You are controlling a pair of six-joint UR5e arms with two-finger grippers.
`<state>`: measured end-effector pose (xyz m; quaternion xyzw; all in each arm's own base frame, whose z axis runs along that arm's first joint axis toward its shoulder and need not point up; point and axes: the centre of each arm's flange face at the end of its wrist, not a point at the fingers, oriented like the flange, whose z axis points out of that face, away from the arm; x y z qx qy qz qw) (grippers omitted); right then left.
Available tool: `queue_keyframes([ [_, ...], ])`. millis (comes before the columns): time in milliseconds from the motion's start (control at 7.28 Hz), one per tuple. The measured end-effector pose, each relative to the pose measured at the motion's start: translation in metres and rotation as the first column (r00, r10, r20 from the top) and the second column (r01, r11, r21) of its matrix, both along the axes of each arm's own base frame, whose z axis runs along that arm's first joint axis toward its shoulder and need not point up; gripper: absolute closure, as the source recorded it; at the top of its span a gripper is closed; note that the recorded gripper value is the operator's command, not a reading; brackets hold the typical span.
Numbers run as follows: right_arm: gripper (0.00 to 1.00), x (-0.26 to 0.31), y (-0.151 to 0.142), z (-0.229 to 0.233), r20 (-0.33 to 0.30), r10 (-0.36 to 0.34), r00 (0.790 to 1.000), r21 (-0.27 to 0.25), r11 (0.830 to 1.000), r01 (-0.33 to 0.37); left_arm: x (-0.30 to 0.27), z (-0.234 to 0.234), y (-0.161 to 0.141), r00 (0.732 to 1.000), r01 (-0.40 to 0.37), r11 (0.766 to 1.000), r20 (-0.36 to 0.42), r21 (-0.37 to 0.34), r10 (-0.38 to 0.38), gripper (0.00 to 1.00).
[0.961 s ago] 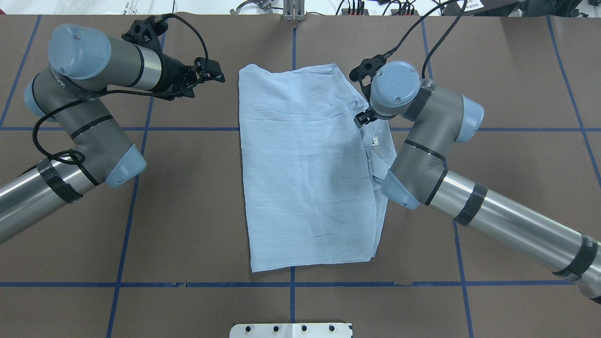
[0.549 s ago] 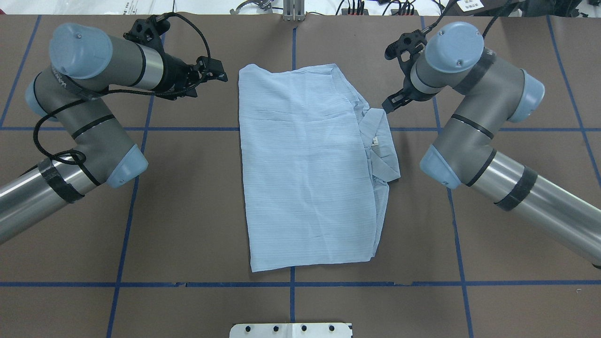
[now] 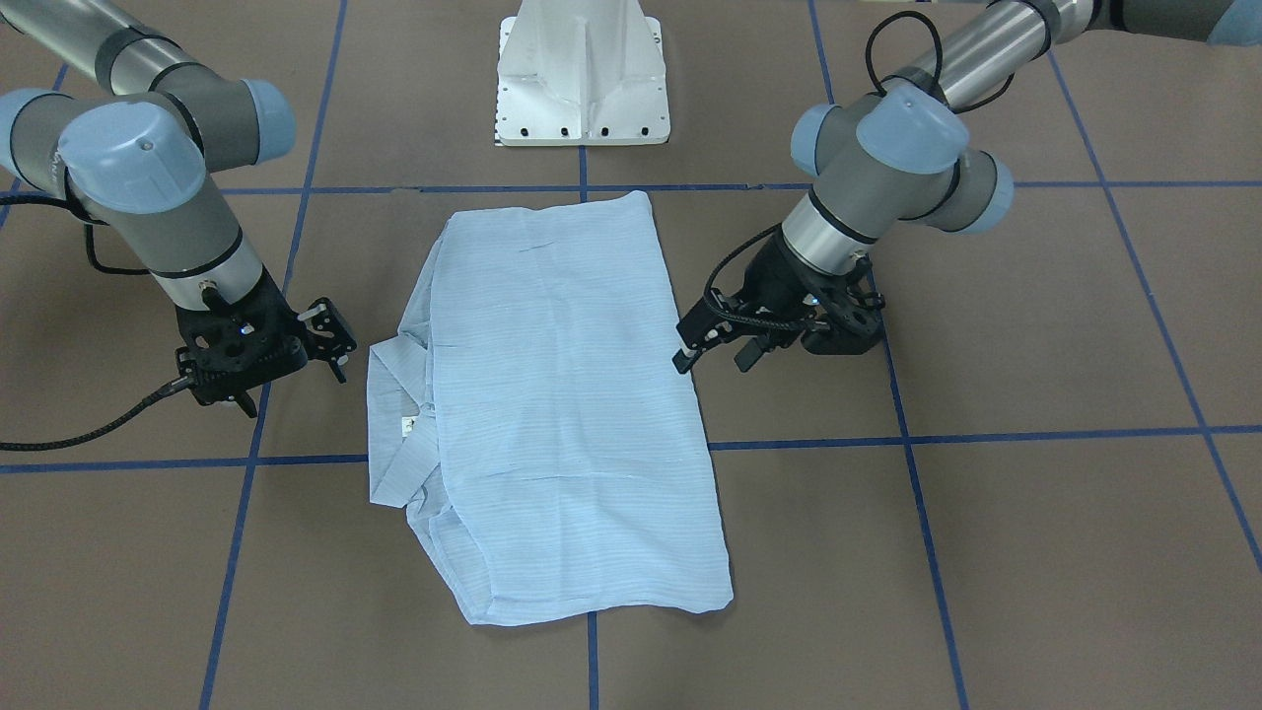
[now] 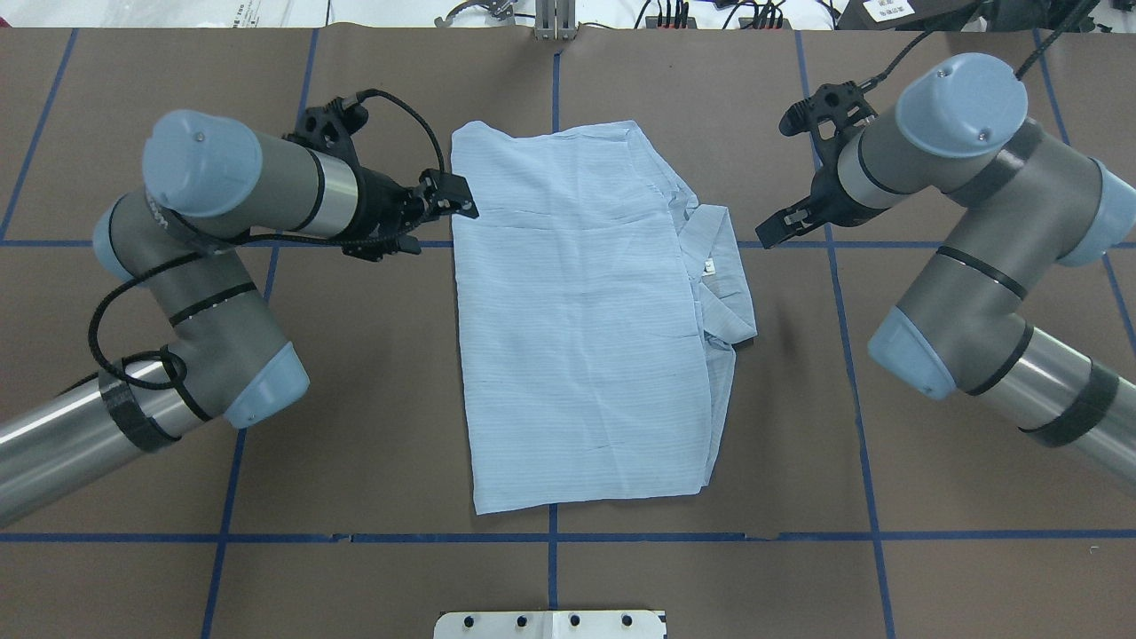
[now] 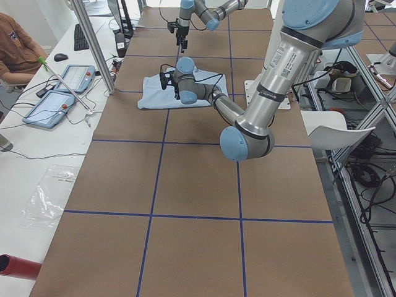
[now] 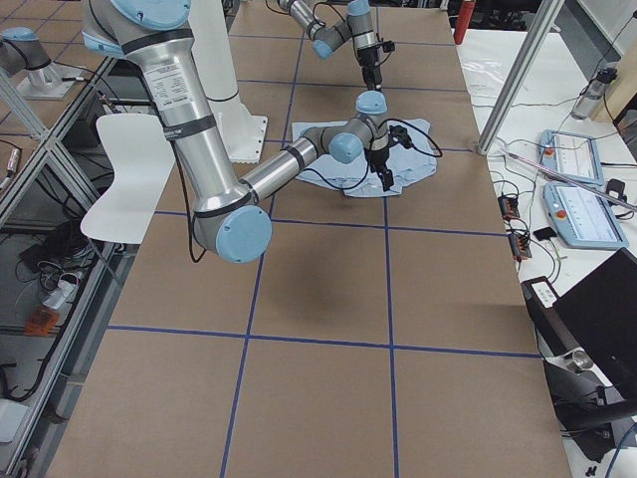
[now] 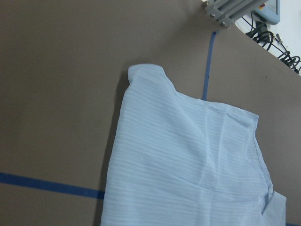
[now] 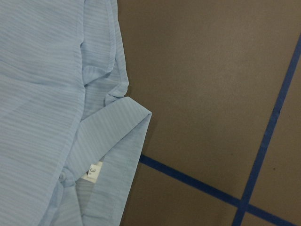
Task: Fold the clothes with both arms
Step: 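Raise the right gripper while the left gripper moves to the near shirt corner, then hold the left gripper at the shirt corner nearest the robot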
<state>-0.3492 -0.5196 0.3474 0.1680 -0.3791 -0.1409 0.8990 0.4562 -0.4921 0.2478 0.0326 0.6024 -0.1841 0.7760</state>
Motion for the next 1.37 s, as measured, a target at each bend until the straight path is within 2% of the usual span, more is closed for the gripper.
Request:
queue_keyframes([
  [412, 0.00, 0.025, 0.048, -0.001, 0.111, 0.023, 0.994, -0.178, 0.984, -0.003, 0.047, -0.040, 0.133, 0.995, -0.061, 0.984, 0.071, -0.170, 0.074, 0.00],
  [687, 0.00, 0.029, 0.062, -0.006, 0.138, 0.059, 0.989, -0.244, 0.969, -0.024, 0.086, -0.037, 0.212, 0.984, -0.084, 0.964, 0.130, -0.254, 0.120, 0.02],
  [824, 0.00, 0.027, 0.064, -0.008, 0.142, 0.065, 0.988, -0.257, 0.966, -0.027, 0.104, -0.029, 0.240, 0.977, -0.093, 0.955, 0.161, -0.282, 0.143, 0.02],
  [1099, 0.00, 0.024, 0.067, -0.010, 0.147, 0.066, 0.987, -0.260, 0.965, -0.025, 0.130, -0.006, 0.256, 0.963, -0.082, 0.951, 0.223, -0.299, 0.154, 0.11],
  [1373, 0.00, 0.023, 0.067, -0.014, 0.156, 0.064, 0.986, -0.252, 0.967, -0.023, 0.139, 0.006, 0.255, 0.956, -0.071, 0.951, 0.251, -0.302, 0.151, 0.30],
])
